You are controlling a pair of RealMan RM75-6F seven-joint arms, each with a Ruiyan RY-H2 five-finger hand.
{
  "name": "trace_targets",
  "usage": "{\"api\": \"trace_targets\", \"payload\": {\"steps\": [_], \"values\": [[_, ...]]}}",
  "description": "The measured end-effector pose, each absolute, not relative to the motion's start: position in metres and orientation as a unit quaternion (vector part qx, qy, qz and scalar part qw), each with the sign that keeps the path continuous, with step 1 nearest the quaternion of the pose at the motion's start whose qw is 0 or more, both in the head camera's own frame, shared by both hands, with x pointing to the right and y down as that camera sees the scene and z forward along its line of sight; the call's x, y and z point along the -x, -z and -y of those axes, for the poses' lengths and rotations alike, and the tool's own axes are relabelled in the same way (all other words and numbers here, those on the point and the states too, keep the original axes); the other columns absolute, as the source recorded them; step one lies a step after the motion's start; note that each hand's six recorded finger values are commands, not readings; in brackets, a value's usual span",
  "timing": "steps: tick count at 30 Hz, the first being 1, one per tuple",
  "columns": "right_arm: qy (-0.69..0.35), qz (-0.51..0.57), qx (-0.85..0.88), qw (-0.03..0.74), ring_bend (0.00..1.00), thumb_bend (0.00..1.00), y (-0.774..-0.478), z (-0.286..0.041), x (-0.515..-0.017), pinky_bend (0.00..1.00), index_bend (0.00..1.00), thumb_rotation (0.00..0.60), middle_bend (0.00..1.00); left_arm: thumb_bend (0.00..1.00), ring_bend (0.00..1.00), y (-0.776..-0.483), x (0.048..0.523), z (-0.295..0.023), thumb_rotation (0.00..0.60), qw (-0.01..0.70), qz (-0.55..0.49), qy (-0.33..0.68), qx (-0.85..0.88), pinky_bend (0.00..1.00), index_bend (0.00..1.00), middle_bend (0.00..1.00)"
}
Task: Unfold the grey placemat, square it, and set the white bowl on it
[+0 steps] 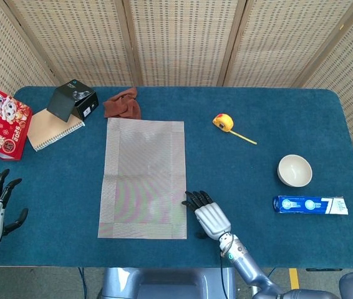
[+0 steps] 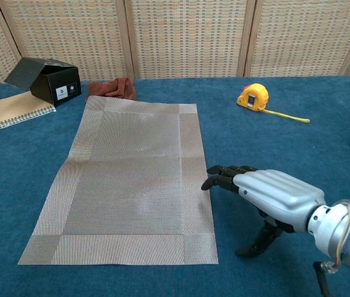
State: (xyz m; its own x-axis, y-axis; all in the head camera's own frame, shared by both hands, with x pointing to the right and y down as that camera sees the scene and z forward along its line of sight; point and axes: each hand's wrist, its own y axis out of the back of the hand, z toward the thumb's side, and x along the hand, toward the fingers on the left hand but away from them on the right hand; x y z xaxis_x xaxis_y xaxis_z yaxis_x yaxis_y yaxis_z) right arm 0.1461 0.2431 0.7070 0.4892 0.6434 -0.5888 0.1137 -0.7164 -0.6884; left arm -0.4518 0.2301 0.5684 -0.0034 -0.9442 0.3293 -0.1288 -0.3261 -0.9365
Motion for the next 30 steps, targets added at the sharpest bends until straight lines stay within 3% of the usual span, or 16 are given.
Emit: {"api": "trace_targets", "payload": {"steps": [26,30], "values": [[-0.436,0.242,0.834,0.236,0.0,0.03,-0.72,-0.252,-0.128,0.0,0.16,0.6,0.0,0.32,0.0,-0.573,0.453,-0.231,0.6,0.366,-0.439,0.56,0.599,0.0,0.16,0.0],[-0.432,0.248,0.84,0.215,0.0,0.12,-0.722,-0.253,-0.123,0.0,0.17,0.6,0.0,0.32,0.0,-0.574,0.453,-0.23,0.6,0.367,-0.438,0.56,0.599,0.0,0.16,0.0]]}}
